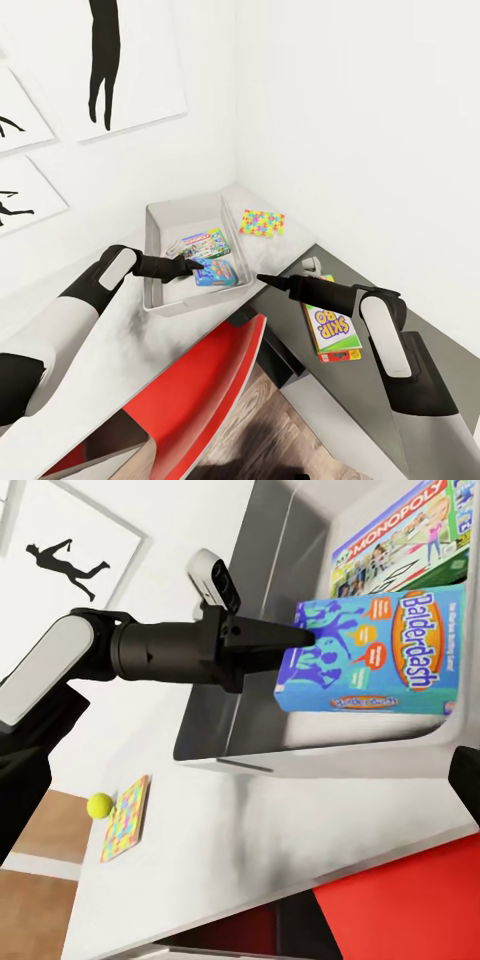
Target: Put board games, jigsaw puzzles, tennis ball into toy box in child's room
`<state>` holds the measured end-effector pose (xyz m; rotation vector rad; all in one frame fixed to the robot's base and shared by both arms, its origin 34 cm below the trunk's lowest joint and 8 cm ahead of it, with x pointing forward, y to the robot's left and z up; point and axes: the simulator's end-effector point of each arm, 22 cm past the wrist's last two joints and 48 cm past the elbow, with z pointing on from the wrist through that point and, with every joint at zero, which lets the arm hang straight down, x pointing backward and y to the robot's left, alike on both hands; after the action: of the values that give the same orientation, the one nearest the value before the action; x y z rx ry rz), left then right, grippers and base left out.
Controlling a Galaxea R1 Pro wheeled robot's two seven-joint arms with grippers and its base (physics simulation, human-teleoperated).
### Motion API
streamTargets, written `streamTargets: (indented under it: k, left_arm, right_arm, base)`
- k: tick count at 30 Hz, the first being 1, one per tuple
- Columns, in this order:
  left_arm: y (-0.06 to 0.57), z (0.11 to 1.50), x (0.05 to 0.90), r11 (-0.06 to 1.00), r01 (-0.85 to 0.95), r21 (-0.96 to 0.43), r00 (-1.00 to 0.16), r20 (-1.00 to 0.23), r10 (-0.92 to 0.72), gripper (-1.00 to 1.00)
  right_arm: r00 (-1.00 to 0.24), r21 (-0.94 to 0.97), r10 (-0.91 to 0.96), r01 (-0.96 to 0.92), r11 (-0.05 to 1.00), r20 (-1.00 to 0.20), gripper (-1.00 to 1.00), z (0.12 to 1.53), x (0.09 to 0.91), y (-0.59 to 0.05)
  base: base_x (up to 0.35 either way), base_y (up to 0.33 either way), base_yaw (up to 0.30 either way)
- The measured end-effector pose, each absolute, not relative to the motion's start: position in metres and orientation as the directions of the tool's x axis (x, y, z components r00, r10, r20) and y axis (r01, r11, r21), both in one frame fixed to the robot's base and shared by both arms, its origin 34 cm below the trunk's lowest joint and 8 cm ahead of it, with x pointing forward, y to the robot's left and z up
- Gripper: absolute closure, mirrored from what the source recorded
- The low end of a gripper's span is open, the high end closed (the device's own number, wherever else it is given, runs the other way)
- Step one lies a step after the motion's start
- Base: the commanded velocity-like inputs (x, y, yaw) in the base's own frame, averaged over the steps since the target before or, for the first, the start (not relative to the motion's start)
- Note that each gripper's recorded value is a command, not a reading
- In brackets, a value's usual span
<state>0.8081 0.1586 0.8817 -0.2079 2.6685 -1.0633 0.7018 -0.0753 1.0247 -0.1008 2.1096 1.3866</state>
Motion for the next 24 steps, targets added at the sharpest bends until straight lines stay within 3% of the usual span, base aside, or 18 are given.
streamTargets:
  k: [24]
  left_arm:
    - [0.159, 0.891, 0.823, 0.723, 0.009, -0.69, -0.94, -0.253, -0.229, 1.0]
  right_arm:
    - [-0.814, 0.81, 0.257, -0.375, 0.451, -0.521, -1.0, 1.024, 0.702, -0.076]
  base:
    - [0.0, 0.0, 0.0]
